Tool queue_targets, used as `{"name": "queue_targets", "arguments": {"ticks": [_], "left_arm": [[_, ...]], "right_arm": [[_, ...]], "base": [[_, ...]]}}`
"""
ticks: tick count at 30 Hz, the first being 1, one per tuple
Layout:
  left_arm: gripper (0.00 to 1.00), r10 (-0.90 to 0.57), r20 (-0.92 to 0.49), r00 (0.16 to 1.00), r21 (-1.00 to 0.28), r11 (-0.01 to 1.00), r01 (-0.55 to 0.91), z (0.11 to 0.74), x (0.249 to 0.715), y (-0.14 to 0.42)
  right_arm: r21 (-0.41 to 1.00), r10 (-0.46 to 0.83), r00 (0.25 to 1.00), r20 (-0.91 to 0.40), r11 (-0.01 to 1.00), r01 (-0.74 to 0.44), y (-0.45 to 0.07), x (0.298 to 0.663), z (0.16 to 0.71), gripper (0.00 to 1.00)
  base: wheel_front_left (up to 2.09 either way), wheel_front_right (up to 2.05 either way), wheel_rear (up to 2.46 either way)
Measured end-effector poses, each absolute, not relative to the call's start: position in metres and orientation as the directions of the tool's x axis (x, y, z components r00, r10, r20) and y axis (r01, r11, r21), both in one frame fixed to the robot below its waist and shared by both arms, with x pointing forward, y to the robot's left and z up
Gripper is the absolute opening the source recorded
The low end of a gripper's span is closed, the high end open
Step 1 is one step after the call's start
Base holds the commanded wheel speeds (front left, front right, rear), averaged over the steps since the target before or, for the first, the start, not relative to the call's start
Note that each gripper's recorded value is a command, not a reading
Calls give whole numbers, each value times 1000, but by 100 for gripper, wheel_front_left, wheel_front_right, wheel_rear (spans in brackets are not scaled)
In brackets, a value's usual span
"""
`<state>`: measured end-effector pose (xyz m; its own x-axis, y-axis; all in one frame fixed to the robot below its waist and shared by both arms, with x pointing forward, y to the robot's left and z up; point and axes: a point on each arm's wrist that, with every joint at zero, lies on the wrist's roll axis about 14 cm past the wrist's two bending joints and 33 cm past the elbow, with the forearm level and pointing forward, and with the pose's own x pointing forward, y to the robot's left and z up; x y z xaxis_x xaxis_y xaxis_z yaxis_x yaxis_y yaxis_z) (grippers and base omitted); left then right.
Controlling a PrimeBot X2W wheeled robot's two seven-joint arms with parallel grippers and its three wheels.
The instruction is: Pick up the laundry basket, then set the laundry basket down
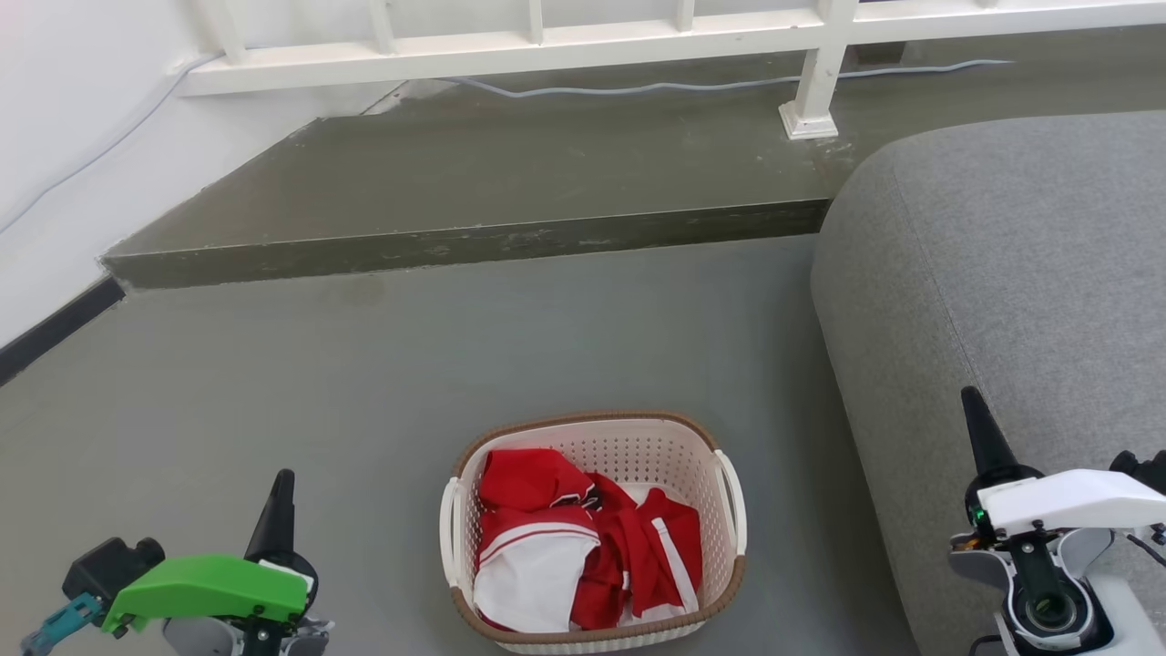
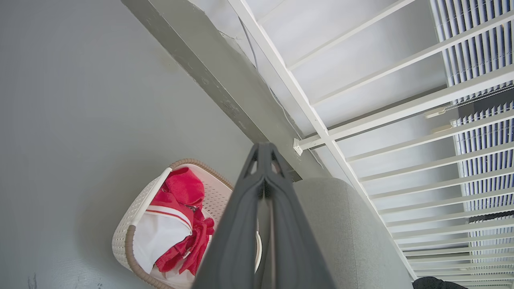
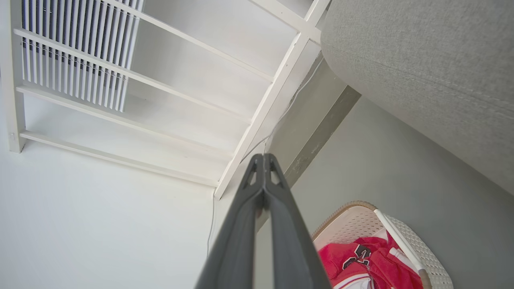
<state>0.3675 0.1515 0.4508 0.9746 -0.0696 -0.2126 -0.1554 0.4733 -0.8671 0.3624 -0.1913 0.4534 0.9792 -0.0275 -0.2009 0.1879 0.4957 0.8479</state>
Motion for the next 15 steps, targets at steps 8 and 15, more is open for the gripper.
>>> {"name": "queue_targets", "arguments": {"ticks": [8,15], "left_arm": [[0,-67,-202,977,-911,380,-162,453,367,157],[0,-63,-190,980,-943,288,-165,456,367,163]], "right_arm": [[899,-23,981,-192,397,185,-193,364,456,0],[936,-24,983,-179,303,178,-197,366,459,0]], "base": [[0,0,0],[0,0,0]]}}
